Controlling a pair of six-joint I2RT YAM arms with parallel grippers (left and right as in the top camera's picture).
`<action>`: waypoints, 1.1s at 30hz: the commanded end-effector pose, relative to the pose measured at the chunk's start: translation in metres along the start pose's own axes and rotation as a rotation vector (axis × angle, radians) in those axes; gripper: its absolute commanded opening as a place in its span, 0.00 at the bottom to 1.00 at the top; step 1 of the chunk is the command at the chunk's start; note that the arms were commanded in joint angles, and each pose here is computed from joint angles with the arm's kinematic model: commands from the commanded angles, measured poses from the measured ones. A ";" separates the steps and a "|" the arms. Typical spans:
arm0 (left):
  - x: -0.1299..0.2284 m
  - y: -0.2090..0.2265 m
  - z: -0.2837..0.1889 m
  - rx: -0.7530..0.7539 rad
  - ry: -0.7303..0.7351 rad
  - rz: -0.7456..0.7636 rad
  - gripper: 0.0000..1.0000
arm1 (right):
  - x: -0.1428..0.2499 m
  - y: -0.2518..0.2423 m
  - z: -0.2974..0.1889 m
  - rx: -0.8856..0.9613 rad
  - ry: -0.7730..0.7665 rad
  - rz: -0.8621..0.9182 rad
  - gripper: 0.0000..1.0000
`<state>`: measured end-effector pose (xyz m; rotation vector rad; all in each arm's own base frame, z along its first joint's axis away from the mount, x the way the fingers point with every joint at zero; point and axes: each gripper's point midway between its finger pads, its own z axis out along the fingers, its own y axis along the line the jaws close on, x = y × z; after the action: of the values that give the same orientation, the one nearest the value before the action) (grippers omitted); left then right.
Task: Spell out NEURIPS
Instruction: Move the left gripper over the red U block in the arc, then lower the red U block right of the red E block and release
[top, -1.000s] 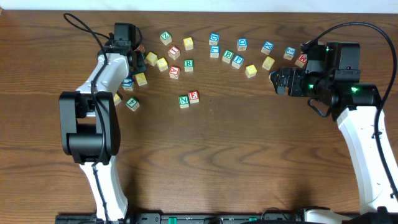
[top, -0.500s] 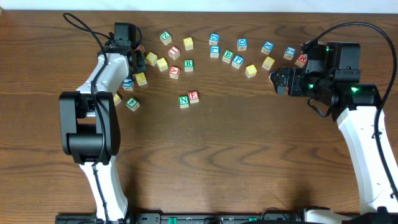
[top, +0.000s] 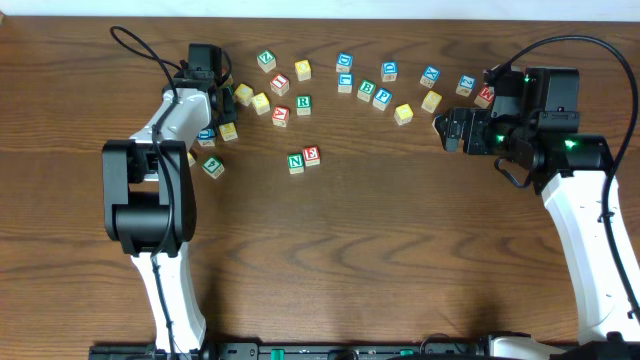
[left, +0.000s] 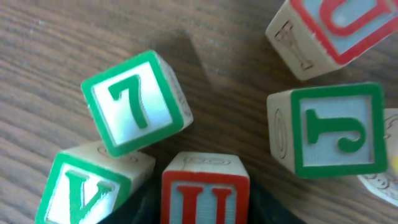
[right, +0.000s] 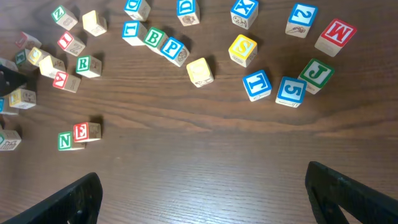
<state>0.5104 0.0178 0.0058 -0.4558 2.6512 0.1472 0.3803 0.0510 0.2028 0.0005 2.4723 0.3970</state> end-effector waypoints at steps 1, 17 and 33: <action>0.003 0.004 0.004 -0.011 0.005 0.003 0.33 | -0.008 0.004 -0.002 -0.005 -0.018 0.002 0.99; -0.034 0.003 -0.056 0.030 -0.114 -0.020 0.24 | -0.008 0.004 -0.002 -0.005 -0.019 0.002 0.99; 0.019 -0.082 -0.162 0.258 -0.015 0.091 0.24 | -0.008 0.003 -0.002 -0.004 -0.019 0.002 0.99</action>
<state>0.4705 -0.0592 0.1485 -0.2638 2.5659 -0.0743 0.3810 0.0510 0.2033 0.0003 2.4693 0.3969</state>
